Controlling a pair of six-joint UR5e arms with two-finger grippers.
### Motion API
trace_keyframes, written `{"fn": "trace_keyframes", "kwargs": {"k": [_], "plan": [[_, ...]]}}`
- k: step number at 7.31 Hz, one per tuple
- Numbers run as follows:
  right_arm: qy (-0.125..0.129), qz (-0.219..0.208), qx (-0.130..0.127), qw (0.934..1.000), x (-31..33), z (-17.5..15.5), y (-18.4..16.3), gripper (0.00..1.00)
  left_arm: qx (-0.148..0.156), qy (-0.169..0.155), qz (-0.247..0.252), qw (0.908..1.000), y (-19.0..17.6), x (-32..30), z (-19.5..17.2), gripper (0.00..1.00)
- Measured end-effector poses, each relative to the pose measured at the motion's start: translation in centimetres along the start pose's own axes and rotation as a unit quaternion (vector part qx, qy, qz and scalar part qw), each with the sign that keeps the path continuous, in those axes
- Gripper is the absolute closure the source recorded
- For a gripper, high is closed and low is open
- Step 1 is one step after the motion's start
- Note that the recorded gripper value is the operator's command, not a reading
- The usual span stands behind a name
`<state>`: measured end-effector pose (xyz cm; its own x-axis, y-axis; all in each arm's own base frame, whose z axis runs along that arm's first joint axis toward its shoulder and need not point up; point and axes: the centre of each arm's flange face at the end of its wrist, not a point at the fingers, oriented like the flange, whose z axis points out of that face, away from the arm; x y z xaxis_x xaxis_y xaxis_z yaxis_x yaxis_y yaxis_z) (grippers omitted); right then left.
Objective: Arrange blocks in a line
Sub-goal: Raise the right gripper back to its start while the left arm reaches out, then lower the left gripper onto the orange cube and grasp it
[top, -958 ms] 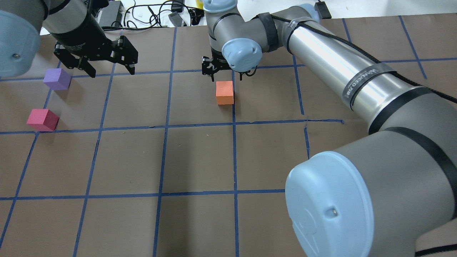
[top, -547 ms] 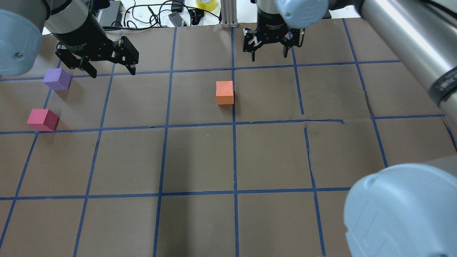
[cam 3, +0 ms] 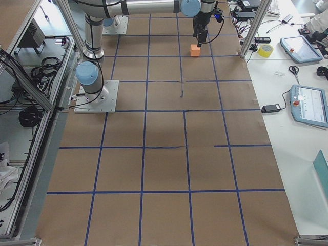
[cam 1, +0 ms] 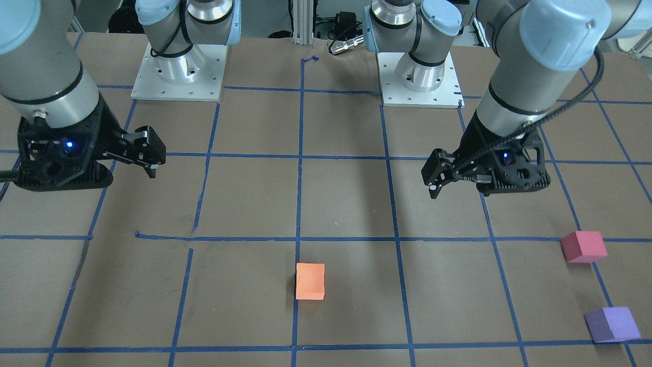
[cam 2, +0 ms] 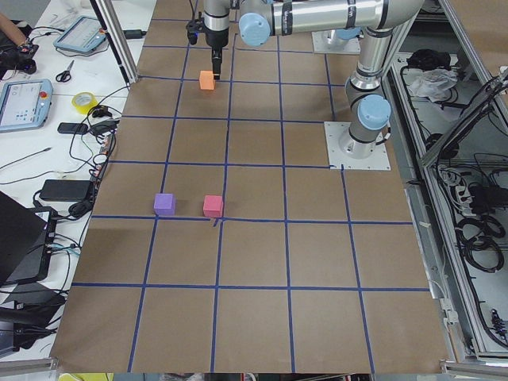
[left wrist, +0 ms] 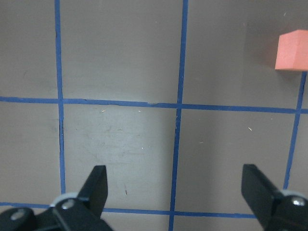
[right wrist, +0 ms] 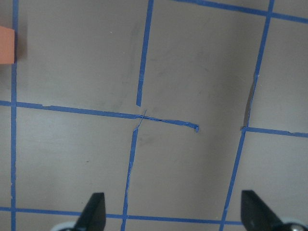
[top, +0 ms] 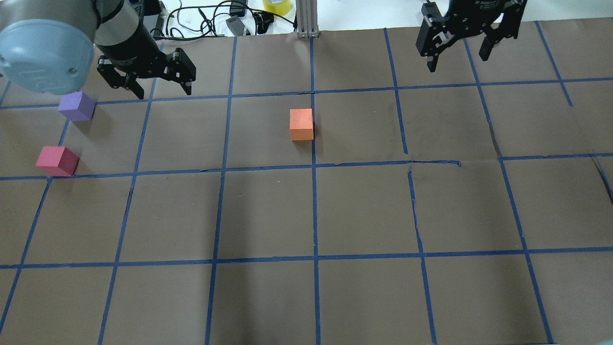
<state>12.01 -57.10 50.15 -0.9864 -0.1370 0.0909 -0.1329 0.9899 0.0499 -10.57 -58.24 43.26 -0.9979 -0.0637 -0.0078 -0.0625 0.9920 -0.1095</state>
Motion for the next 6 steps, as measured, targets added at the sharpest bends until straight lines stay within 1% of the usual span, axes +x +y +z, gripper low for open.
{"fn": "trace_keyframes", "kwargs": {"k": [1, 2, 3, 4, 5, 6], "plan": [[0.001, 0.003, 0.008, 1.0, 0.1, -0.3, 2.1, 0.0, 0.006, 0.001, 0.004, 1.0, -1.7, 0.6, 2.3, 0.0], [-0.007, 0.005, 0.012, 0.9999, 0.0, 0.5, 3.0, 0.0, 0.009, 0.003, 0.015, 0.9998, -2.9, 2.2, 4.4, 0.0], [-0.022, 0.006, 0.019, 0.9995, -0.3, 1.2, 3.2, 0.0, 0.007, 0.004, 0.026, 0.9996, -3.8, 4.6, 6.3, 0.0], [-0.038, 0.006, 0.026, 0.9989, -0.6, 1.5, 3.2, 0.0, 0.012, 0.008, 0.036, 0.9992, -4.5, 7.6, 8.3, 0.0], [-0.042, 0.007, 0.032, 0.9986, -0.7, 1.2, 3.5, 0.0, 0.025, 0.012, 0.043, 0.9987, -5.1, 10.7, 10.5, 0.0], [-0.041, 0.008, 0.037, 0.9985, -0.6, 0.7, 4.0, 0.0, 0.031, 0.016, 0.052, 0.998, -5.2, 13.5, 12.4, 0.0]]}}
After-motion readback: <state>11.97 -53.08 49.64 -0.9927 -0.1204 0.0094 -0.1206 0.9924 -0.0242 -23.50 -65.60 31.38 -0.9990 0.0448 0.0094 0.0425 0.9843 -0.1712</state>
